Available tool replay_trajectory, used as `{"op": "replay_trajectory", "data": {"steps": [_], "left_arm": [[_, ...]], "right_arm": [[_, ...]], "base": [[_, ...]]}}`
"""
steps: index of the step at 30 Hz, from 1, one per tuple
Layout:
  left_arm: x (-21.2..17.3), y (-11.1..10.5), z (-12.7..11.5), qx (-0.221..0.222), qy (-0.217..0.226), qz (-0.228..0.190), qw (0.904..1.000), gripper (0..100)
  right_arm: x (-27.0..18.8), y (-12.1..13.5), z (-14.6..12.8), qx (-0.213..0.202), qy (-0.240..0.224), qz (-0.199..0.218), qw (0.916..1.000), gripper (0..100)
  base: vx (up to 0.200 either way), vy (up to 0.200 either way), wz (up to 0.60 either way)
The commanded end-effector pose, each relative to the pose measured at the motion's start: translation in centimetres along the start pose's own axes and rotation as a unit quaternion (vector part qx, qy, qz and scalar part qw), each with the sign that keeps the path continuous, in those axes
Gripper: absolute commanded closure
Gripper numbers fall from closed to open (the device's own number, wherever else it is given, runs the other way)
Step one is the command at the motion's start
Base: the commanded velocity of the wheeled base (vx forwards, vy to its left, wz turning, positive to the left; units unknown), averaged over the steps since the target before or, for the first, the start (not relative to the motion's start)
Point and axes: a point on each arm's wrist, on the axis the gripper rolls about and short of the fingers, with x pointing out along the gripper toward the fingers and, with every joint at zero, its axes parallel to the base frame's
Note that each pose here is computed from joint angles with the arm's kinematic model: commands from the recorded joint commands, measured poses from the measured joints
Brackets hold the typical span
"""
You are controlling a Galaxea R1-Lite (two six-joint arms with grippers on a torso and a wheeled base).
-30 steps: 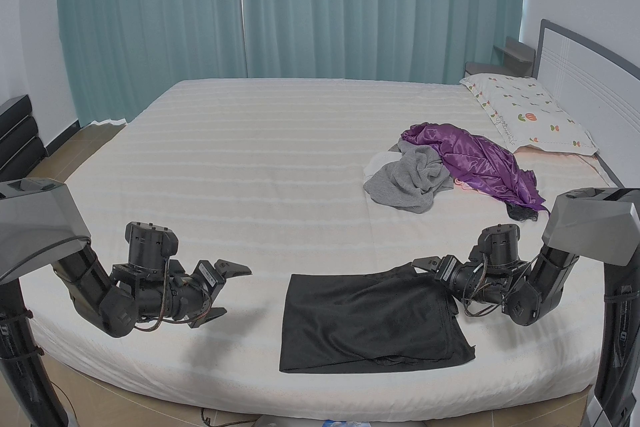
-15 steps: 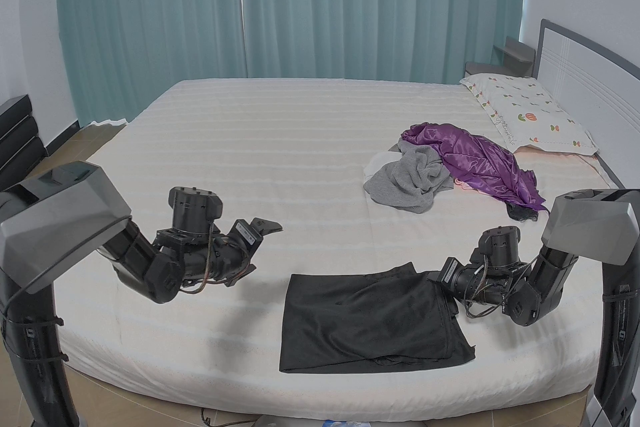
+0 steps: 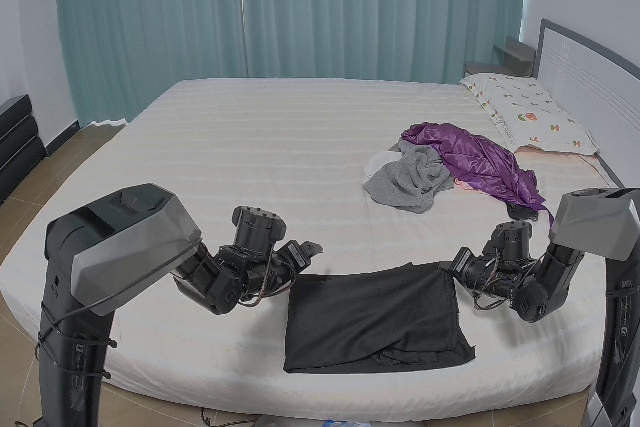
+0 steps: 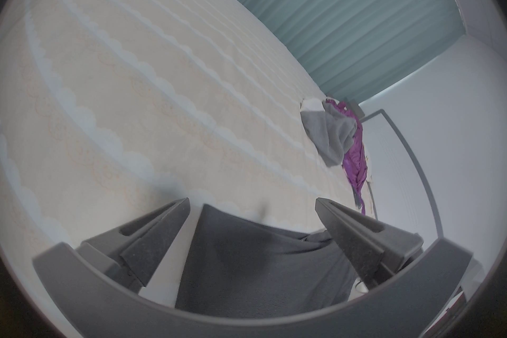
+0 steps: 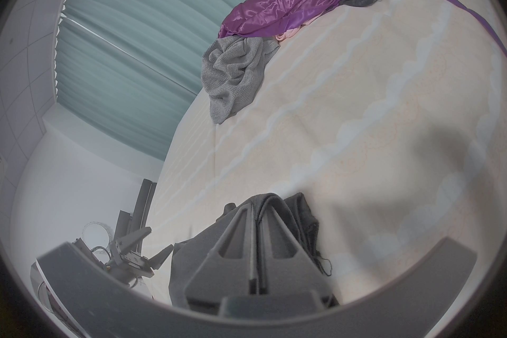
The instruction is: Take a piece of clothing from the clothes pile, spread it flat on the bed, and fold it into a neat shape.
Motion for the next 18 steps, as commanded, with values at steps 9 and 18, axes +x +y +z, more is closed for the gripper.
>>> {"op": "replay_trajectory", "data": {"steps": [9,18], "left_arm": [[0.85,0.73,-1.30,0.015,0.014,0.015,0.9997,100],[0.68,1.00,-0.87,0.012,-0.022,0.038,0.9990,100]], "right_arm": [[0.08,-0.10,-0.02,0.001,-0.001,-0.002,1.0000,100],[0.54,-0.19,0.04,-0.002,-0.010,0.005,0.9999,100]], "base": [[0.000,0.000,0.00],[0.000,0.000,0.00]]}}
